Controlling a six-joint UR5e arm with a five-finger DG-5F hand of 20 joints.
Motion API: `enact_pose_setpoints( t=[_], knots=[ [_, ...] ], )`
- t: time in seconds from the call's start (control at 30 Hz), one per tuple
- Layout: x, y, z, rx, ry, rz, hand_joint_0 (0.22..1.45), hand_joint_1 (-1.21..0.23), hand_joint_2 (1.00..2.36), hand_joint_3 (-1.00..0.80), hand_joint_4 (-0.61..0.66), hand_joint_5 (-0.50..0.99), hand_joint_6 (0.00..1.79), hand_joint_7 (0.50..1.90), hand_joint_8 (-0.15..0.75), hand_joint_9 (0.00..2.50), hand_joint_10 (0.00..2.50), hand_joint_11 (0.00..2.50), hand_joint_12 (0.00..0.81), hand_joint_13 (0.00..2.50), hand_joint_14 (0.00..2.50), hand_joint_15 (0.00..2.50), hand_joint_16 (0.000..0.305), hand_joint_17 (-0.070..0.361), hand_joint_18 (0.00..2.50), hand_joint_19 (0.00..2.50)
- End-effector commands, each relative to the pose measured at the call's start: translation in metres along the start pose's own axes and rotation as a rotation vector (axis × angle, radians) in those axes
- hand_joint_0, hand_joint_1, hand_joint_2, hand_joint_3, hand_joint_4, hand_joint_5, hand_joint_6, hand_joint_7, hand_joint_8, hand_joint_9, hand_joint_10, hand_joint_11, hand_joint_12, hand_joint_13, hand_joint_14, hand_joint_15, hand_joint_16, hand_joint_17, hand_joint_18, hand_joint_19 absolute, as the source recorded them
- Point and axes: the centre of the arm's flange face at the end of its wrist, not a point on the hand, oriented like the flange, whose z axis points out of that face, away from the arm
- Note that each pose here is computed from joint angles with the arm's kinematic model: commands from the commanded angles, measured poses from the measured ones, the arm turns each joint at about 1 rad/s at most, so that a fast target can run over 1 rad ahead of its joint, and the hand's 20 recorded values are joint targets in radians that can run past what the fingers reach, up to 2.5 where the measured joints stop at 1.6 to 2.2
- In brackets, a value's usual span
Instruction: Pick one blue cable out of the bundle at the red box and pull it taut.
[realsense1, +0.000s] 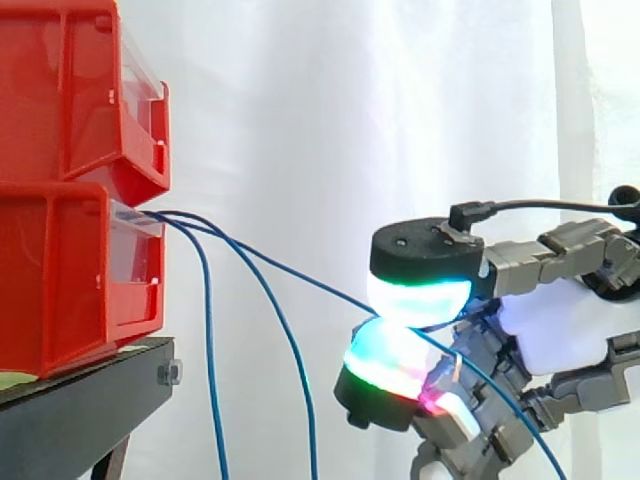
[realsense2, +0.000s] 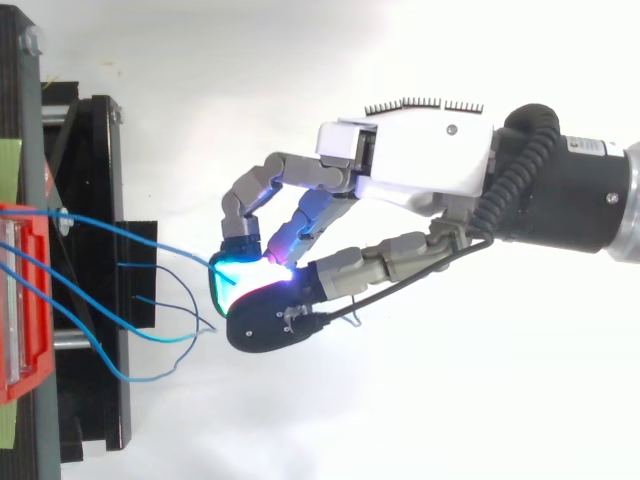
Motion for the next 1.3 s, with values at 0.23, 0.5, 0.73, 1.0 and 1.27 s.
enact_pose_setpoints(
  t=[0.23, 0.5, 0.73, 1.0, 1.27],
  knots=[
    [0.0004, 0.0022, 0.0024, -0.025, -0.003, 0.003, 0.69, -0.76, 1.03, 0.02, -0.22, -0.17, 0.98, 1.20, 0.293, 0.94, 0.02, 1.01, 0.376, 0.79, 0.02, 0.57, 0.047, 0.106, 0.67, 0.38],
    [0.0026, 0.0026, 0.0024, -0.026, -0.001, 0.003, 0.70, -0.76, 1.03, 0.01, -0.22, -0.18, 0.98, 1.21, 0.295, 0.93, 0.02, 1.00, 0.376, 0.78, 0.02, 0.57, 0.047, 0.105, 0.67, 0.38],
    [0.0027, 0.0018, 0.0023, -0.025, 0.000, 0.002, 0.70, -0.75, 1.03, 0.01, -0.22, -0.18, 0.99, 1.21, 0.296, 0.94, 0.02, 0.99, 0.377, 0.78, 0.02, 0.57, 0.047, 0.105, 0.67, 0.38],
    [0.0028, 0.0020, 0.0024, -0.026, 0.000, 0.003, 0.70, -0.75, 1.03, 0.02, -0.22, -0.18, 0.99, 1.20, 0.299, 0.94, 0.02, 1.00, 0.377, 0.78, 0.02, 0.57, 0.047, 0.105, 0.67, 0.38],
    [0.0028, 0.0020, 0.0024, -0.026, 0.000, 0.003, 0.70, -0.75, 1.03, 0.01, -0.23, -0.18, 0.99, 1.20, 0.299, 0.94, 0.02, 1.01, 0.377, 0.78, 0.02, 0.57, 0.047, 0.105, 0.67, 0.38]
  ],
)
